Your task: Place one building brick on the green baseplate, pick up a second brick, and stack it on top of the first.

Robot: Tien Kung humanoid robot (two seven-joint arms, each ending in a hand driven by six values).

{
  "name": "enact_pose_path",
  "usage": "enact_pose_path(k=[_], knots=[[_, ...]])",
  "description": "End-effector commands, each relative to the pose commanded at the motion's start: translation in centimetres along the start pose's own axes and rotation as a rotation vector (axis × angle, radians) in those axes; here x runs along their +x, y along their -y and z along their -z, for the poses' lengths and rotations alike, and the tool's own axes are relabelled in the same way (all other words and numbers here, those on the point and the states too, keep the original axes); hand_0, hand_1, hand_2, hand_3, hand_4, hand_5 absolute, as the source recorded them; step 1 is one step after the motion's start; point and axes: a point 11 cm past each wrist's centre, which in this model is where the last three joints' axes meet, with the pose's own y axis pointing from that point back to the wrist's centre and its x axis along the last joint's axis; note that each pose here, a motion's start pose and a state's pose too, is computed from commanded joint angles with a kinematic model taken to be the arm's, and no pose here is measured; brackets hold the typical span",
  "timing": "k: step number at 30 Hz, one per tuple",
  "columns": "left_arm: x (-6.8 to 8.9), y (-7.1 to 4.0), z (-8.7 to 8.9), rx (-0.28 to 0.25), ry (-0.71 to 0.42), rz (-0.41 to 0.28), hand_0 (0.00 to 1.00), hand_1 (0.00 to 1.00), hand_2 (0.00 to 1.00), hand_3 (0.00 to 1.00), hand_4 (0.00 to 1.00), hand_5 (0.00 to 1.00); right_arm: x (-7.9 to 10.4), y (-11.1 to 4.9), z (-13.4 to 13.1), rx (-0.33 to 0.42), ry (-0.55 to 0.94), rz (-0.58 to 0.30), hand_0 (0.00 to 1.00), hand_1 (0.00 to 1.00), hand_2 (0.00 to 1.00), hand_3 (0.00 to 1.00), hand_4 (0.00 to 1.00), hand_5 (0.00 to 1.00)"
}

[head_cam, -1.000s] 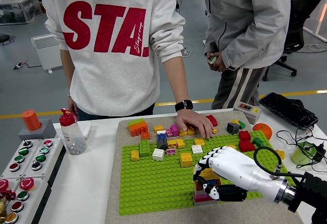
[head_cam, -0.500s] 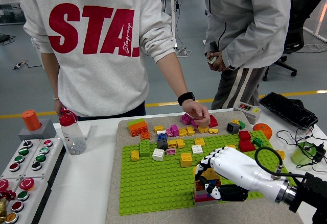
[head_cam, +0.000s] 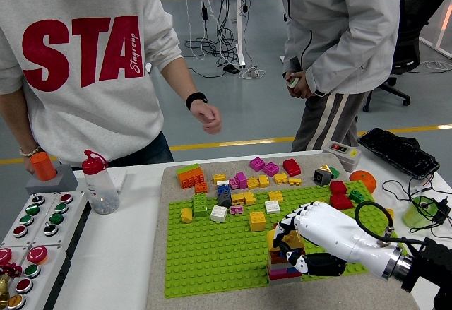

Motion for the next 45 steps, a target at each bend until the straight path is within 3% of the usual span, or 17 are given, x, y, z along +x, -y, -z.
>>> enact_pose_path(k=[45], knots=[[-0.03, -0.01, -0.01, 0.001, 0.005, 0.000, 0.662, 0.688, 0.689, 0.576, 0.290, 0.998, -0.50, -0.11, 0.17, -0.005, 0.012, 0.005, 0.529, 0.566, 0.557, 0.522, 0.312, 0.349]])
